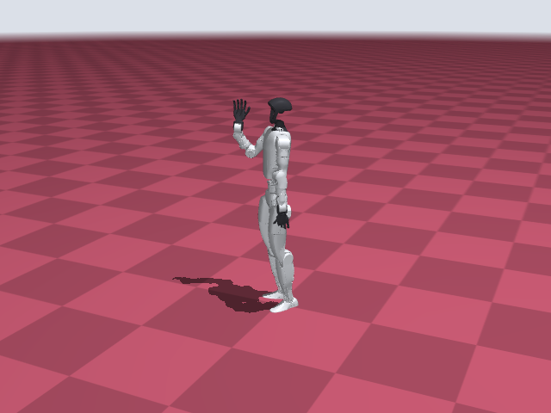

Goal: Upper body actions

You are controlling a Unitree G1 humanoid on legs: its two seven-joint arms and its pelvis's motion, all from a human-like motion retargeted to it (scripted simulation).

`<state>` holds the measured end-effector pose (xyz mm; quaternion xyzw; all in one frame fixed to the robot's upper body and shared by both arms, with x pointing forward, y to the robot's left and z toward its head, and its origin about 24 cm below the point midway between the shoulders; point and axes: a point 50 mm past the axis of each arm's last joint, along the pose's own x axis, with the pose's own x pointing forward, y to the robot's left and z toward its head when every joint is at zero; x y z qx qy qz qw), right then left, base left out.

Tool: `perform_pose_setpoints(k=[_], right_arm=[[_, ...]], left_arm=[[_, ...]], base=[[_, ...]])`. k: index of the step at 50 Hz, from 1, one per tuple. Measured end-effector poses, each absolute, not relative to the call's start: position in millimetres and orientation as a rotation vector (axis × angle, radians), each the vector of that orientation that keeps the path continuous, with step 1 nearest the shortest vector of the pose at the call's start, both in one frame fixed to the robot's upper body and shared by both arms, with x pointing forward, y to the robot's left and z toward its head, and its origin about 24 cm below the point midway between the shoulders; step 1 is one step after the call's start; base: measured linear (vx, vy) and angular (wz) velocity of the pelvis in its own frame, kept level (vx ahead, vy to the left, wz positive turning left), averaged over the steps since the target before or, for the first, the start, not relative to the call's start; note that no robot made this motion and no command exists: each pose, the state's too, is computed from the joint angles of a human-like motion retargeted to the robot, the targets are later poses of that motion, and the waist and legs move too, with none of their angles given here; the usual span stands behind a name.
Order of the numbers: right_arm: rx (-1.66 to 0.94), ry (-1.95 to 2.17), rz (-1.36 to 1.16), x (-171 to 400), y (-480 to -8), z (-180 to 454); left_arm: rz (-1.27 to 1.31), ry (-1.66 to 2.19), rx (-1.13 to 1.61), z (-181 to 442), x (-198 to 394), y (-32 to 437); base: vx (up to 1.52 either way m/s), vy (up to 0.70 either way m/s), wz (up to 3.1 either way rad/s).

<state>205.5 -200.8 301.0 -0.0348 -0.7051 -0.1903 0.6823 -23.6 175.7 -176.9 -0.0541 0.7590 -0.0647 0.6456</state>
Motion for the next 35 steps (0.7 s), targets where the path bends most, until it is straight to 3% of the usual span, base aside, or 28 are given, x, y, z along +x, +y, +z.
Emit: perform_pose_setpoints(k=[4, 9, 12, 15, 18, 22, 27, 35], right_arm=[[-0.276, -1.495, -0.418, 193, -202, 260], [-0.533, -1.160, -0.198, 190, -202, 190], [-0.928, -0.789, 0.116, 191, -201, 131], [-1.305, -0.140, 0.602, 187, -212, 53], [-1.435, 0.510, 0.885, 170, -238, -7], [-1.437, 0.617, 0.980, 162, -238, -33], [-1.352, 0.519, 0.903, 174, -229, -28], [-0.806, -0.102, 0.526, 227, -188, 48]], left_arm=[[-0.164, 1.727, -0.112, -177, -21, 176], [-0.189, 1.718, -0.080, -177, -16, 178], [-0.194, 1.709, -0.080, -177, -15, 177], [-0.196, 1.707, -0.093, -178, -18, 175], [-0.209, 1.711, -0.090, -178, -19, 173], [-0.222, 1.704, -0.085, -178, -18, 172], [-0.213, 1.708, -0.092, -178, -19, 172], [-0.207, 1.714, -0.090, -177, -18, 174]], base=[[0.00, 0.01, -0.50], [0.00, 0.00, -0.04], [0.02, -0.02, 0.13], [0.02, -0.01, 0.13], [-0.02, 0.01, -0.06], [-0.07, 0.03, -0.18], [0.00, 0.00, 0.00], [0.00, 0.00, 0.00]])
